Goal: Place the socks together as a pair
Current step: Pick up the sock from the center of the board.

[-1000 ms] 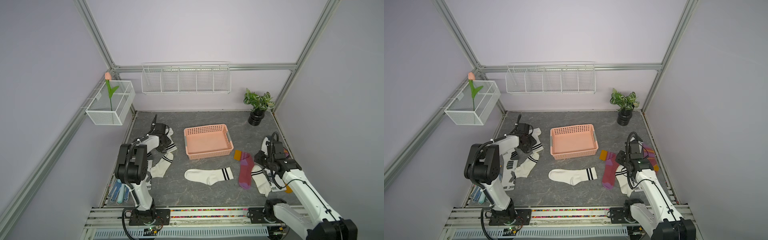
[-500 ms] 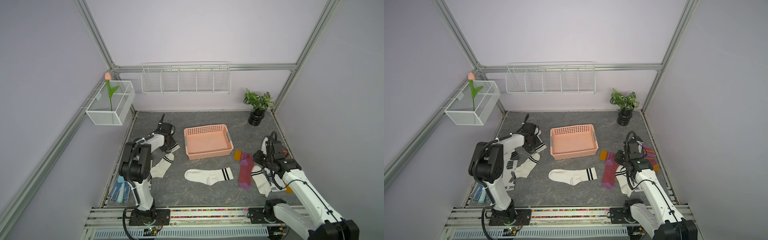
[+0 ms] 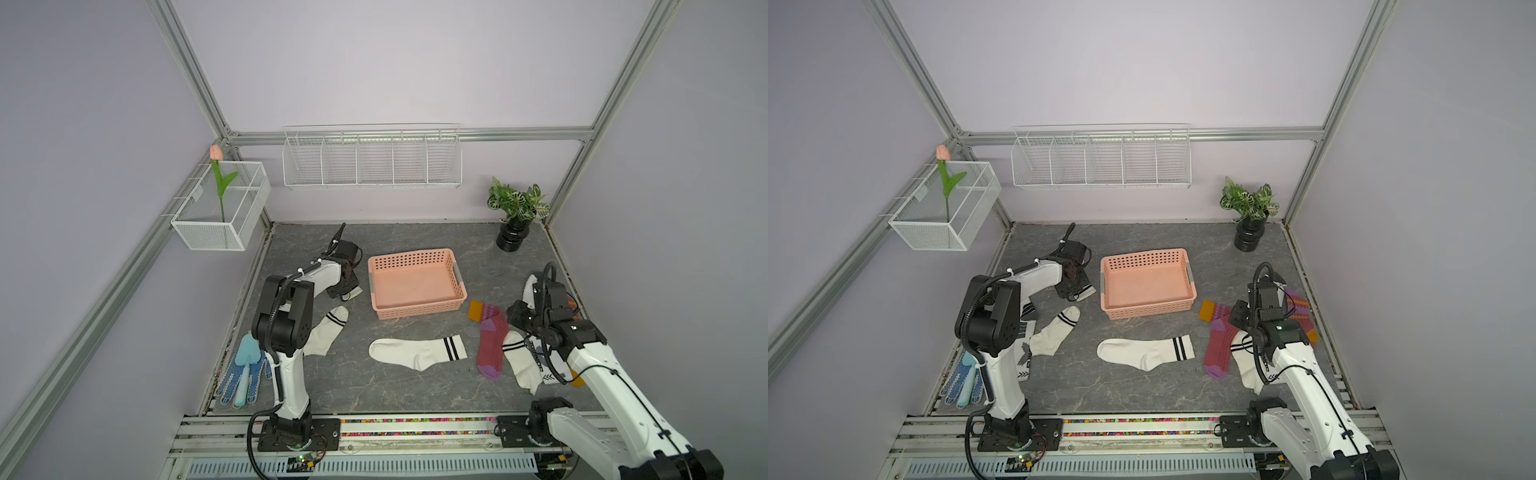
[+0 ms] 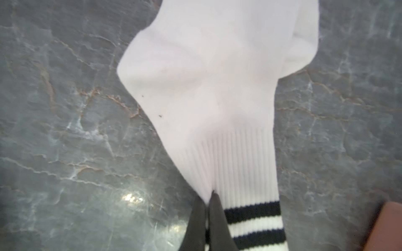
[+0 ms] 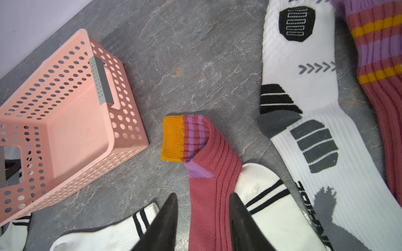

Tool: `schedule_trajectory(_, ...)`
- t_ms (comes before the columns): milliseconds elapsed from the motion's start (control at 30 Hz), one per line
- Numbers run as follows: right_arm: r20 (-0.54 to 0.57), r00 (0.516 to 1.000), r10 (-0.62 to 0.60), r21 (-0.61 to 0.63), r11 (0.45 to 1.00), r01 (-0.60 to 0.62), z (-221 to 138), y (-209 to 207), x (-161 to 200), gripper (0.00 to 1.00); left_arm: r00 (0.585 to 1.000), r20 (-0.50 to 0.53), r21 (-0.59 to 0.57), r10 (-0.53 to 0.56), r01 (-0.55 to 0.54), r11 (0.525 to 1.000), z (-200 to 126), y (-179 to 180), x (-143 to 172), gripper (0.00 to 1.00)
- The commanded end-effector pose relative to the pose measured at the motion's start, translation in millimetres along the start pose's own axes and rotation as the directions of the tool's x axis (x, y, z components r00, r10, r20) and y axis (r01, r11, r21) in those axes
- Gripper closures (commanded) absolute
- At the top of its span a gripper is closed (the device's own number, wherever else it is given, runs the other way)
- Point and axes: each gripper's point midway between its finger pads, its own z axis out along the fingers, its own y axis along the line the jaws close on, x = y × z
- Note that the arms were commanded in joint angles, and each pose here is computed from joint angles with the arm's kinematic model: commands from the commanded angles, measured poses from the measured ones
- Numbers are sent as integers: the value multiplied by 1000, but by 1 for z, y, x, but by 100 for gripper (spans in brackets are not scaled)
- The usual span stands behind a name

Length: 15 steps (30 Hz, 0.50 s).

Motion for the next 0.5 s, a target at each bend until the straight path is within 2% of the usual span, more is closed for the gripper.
schedule_trajectory(0, 3, 999, -46, -68, 997, 46, -9, 17, -4, 59, 995, -100, 10, 4, -3, 1000, -1, -3, 17, 100)
schedule_trajectory(233, 22, 993, -113, -213, 970, 115, -21, 64, -2, 58, 996, -37, 151, -80, 84, 985, -68, -30, -23, 100)
schedule_trajectory(433, 43, 998, -36, -371, 927, 50, -35, 121, -2, 52, 981, -28, 327, -192, 191, 926, -133, -42, -36, 100)
schedule_trajectory(467, 45, 999, -18, -399, 916, 35, -39, 132, -3, 46, 977, -29, 347, -212, 209, 914, -141, -41, -36, 100)
